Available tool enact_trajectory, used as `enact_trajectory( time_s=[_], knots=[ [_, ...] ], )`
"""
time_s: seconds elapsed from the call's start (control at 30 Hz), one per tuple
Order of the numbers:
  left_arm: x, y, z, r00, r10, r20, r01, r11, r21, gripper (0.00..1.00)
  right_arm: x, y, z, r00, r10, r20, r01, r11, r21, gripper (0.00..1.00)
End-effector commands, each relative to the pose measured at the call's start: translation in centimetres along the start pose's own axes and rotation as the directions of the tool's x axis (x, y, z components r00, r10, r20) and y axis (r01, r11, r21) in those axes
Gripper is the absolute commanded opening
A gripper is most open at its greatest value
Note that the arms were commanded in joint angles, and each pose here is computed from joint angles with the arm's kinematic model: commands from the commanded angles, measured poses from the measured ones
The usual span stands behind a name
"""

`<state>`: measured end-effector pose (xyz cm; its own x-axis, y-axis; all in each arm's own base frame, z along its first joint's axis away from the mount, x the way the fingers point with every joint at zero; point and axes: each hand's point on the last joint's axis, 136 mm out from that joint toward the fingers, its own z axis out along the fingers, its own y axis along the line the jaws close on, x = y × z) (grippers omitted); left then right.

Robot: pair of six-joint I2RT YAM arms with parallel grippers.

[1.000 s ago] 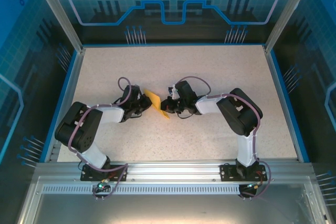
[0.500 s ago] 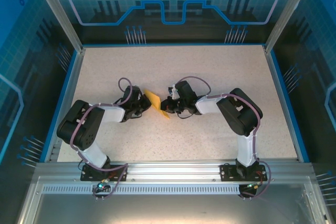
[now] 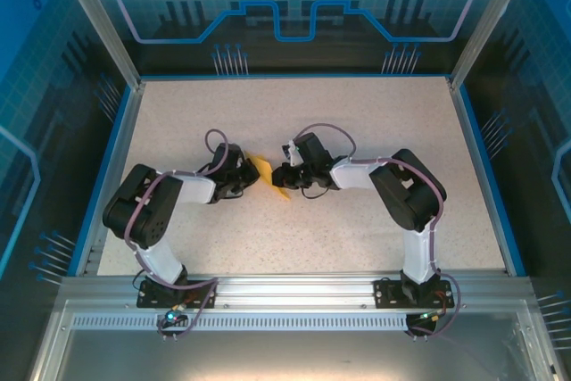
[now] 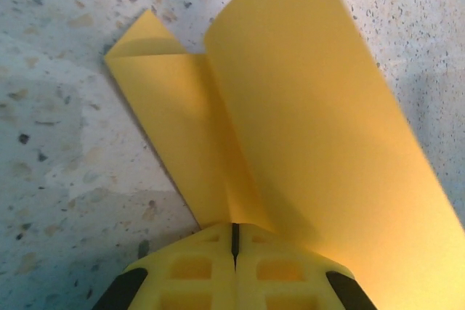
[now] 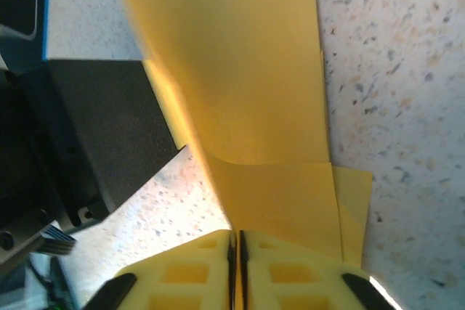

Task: Fold a paper plane with a square sheet of paper (pick it up from the middle)
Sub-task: Fold the wing for the fifth time at the center of the table.

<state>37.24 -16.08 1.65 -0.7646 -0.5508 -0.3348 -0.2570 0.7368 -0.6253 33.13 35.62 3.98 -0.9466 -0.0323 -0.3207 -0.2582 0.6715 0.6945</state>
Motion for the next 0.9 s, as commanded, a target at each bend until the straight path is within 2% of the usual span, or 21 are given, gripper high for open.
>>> enact_trajectory(
  time_s=[0.0, 0.2, 0.37, 0.67, 0.87],
  knots=[
    [1.0, 0.2, 0.5, 0.998, 0.036, -0.060, -0.036, 0.999, -0.011, 0.03, -0.1, 0.2, -0.7, 0.988, -0.155, -0.019, 0.156, 0.986, 0.057, 0.18],
    [1.3, 0.2, 0.9, 0.995, 0.037, -0.096, -0.039, 0.999, -0.022, 0.03, -0.4, 0.6, -0.8, 0.952, -0.305, -0.036, 0.307, 0.947, 0.093, 0.27],
    [1.5, 0.3, 1.2, 0.993, 0.032, -0.118, -0.036, 0.999, -0.038, 0.03, -0.8, 1.0, -0.6, 0.903, -0.427, -0.051, 0.429, 0.886, 0.178, 0.33],
    [1.7, 0.5, 1.4, 0.990, 0.037, -0.135, -0.043, 0.998, -0.044, 0.02, -2.1, 1.0, 0.0, 0.828, -0.558, -0.052, 0.554, 0.800, 0.232, 0.32],
    [1.6, 0.2, 1.3, 0.990, 0.050, -0.133, -0.055, 0.998, -0.035, 0.02, -1.6, 1.1, 0.8, 0.827, -0.558, -0.069, 0.561, 0.810, 0.172, 0.26]
  ],
)
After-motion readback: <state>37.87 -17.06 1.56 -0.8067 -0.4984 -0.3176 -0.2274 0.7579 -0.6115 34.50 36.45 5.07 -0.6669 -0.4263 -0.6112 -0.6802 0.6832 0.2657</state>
